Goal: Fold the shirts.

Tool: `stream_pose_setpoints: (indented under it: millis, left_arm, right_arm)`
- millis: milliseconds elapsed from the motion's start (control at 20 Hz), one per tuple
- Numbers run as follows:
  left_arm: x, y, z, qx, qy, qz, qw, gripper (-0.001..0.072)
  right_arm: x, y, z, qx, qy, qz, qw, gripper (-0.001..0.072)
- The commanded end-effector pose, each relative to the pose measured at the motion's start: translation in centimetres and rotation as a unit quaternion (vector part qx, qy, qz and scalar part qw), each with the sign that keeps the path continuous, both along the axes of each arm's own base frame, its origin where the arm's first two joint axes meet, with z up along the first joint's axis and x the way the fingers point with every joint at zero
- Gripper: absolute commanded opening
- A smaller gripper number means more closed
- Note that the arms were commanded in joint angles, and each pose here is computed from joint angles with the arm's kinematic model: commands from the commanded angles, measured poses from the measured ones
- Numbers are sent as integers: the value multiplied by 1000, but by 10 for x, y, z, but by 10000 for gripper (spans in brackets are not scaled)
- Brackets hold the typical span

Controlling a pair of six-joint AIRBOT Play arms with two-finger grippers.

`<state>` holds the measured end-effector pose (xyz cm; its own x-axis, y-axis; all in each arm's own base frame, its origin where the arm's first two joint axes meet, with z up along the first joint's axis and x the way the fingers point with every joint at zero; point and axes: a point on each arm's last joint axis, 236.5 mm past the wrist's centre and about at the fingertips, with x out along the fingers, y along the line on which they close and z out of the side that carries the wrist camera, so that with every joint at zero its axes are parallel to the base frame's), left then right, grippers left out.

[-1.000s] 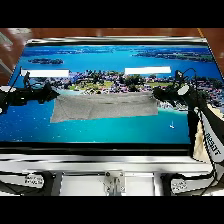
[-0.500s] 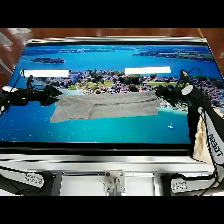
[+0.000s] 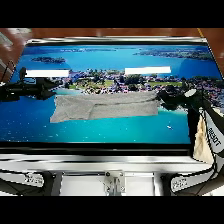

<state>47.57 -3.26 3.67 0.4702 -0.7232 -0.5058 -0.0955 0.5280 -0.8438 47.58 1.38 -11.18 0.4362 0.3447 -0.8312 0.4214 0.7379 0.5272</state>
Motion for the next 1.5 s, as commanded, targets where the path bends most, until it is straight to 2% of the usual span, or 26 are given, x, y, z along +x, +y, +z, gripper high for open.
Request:
stream_pose_setpoints:
  millis: [0, 50, 100, 250, 350, 400, 450, 500, 600, 750, 900, 1050, 1250, 1350, 1450]
  left_arm:
    - [8, -10, 42, -49, -48, 7, 998, 607]
    - [9, -12, 47, -56, -54, 9, 997, 607]
    - [10, -15, 51, -59, -62, 5, 996, 600]
    - [9, -29, 52, -54, -73, -15, 996, 587]
    - [9, -43, 51, -47, -82, -30, 995, 546]
    - [10, -53, 49, -42, -86, -38, 995, 320]
    - [10, -65, 47, -36, -95, -52, 993, 136]
    - [10, -81, 44, -27, -106, -70, 992, 68]
    - [10, -115, 32, -15, -106, -83, 991, 43]
    - [0, -178, 2, -4, -89, -115, 989, 43]
    - [-32, -246, -28, -9, -58, -182, 982, 43]
    - [-56, -295, -54, -10, -25, -208, 978, 43]
    - [-65, -352, -63, -54, 2, -173, 983, 43]
    - [-76, -389, -61, -115, 39, -148, 982, 44]
    - [-106, -426, -67, -152, 79, -158, 972, 44]
  right_arm:
    - [-1, 28, -16, 46, 16, 1, 999, 637]
    - [1, 34, -16, 51, 14, 0, 999, 634]
    - [2, 36, -16, 53, 12, 0, 999, 574]
    - [7, 42, -11, 59, 4, 2, 998, 81]
    - [12, 49, 5, 65, -13, 31, 997, 64]
    - [12, 54, 20, 64, -28, 61, 996, 64]
    - [13, 57, 40, 58, -49, 86, 993, 64]
    - [14, 60, 63, 57, -69, 99, 991, 64]
    - [9, 65, 113, 51, -109, 116, 986, 64]
    - [-10, 74, 183, 49, -160, 139, 976, 64]
    - [-37, 83, 240, 51, -194, 148, 968, 64]
    - [-65, 82, 270, 31, -201, 153, 967, 64]
    - [-102, 75, 286, -4, -184, 159, 970, 64]
    - [-113, 73, 291, -13, -183, 159, 970, 64]
    - [-116, 70, 296, -22, -187, 153, 970, 64]
